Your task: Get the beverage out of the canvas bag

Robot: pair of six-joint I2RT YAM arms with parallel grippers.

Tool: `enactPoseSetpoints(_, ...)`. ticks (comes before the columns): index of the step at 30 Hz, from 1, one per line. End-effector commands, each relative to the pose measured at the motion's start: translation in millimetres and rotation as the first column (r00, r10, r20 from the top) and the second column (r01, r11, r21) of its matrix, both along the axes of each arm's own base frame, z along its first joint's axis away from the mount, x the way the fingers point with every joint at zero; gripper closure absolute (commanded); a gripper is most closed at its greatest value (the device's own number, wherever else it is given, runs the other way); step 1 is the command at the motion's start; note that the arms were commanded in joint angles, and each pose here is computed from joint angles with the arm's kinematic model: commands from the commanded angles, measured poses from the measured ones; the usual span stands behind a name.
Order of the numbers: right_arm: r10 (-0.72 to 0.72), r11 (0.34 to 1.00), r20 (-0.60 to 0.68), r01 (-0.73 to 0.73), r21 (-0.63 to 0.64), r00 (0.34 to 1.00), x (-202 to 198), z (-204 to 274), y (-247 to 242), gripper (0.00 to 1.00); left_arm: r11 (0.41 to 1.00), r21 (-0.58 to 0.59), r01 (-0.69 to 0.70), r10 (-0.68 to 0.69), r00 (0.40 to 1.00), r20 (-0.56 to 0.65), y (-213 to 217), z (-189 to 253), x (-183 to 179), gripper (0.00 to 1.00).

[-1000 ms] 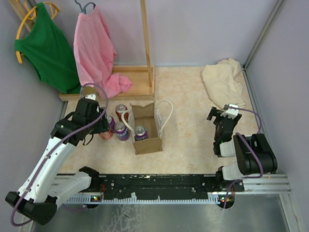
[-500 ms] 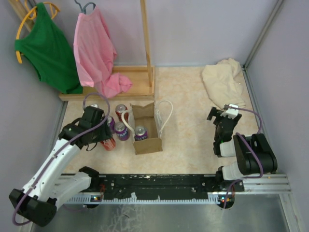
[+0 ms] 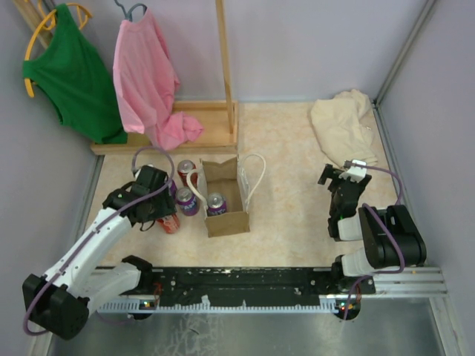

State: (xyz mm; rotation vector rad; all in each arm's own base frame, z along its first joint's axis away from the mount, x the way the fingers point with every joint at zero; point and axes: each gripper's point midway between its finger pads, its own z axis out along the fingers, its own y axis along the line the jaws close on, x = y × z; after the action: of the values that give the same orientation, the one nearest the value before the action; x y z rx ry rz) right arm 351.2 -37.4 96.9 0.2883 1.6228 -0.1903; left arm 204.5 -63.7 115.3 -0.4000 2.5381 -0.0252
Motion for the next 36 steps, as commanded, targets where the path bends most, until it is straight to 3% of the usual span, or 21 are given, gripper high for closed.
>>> enactPoseSetpoints(1, -0.005, 1.000, 0.042, 0.005, -0.008, 0.999, 4, 11, -2, 0.01, 0.997, -0.005, -0.079, 0.079, 0.994, 0.080, 6, 4, 14, 1.00)
enactPoseSetpoints(6, -0.006, 1.000, 0.042, 0.007, -0.007, 0.999, 4, 11, -2, 0.01, 0.994, -0.016, -0.105, 0.106, 0.992, 0.070, 7, -4, 10, 0.77)
enactPoseSetpoints(9, -0.005, 1.000, 0.042, 0.005, -0.007, 0.999, 4, 12, -2, 0.01, 0.993, -0.012, -0.113, 0.114, 0.991, 0.071, 8, -5, 10, 0.70)
enactPoseSetpoints(12, -0.006, 1.000, 0.042, 0.006, -0.007, 0.999, 4, 11, -2, 0.01, 0.992, -0.011, -0.128, 0.129, 0.989, 0.072, 10, -3, 9, 0.37)
enactPoseSetpoints(15, -0.006, 1.000, 0.042, 0.007, -0.007, 0.999, 4, 11, -2, 0.01, 0.988, -0.007, -0.155, 0.155, 0.985, 0.074, 13, -1, 6, 0.15)
enactPoseSetpoints(16, -0.005, 1.000, 0.042, 0.006, -0.007, 0.999, 4, 11, -2, 0.01, 0.986, -0.008, -0.164, 0.164, 0.983, 0.079, 14, 0, 6, 0.03)
enactPoseSetpoints(22, -0.005, 1.000, 0.042, 0.006, -0.008, 0.999, 4, 11, -2, 0.01, 0.981, -0.014, -0.192, 0.192, 0.975, 0.114, 19, 13, 7, 0.01)
enactPoseSetpoints(28, -0.005, 1.000, 0.042, 0.005, -0.007, 0.999, 4, 11, -2, 0.01, 0.985, -0.025, -0.172, 0.174, 0.960, 0.222, 19, 56, 23, 0.01)
enactPoseSetpoints(33, -0.005, 1.000, 0.043, 0.005, -0.007, 0.999, 4, 12, -2, 0.01, 0.998, 0.001, -0.066, 0.061, 0.930, 0.363, 9, 118, 55, 0.02)
enactPoseSetpoints(36, -0.006, 1.000, 0.042, 0.006, -0.007, 0.999, 4, 11, -2, 0.01, 0.998, 0.017, 0.058, -0.059, 0.881, 0.469, -9, 161, 81, 0.04)
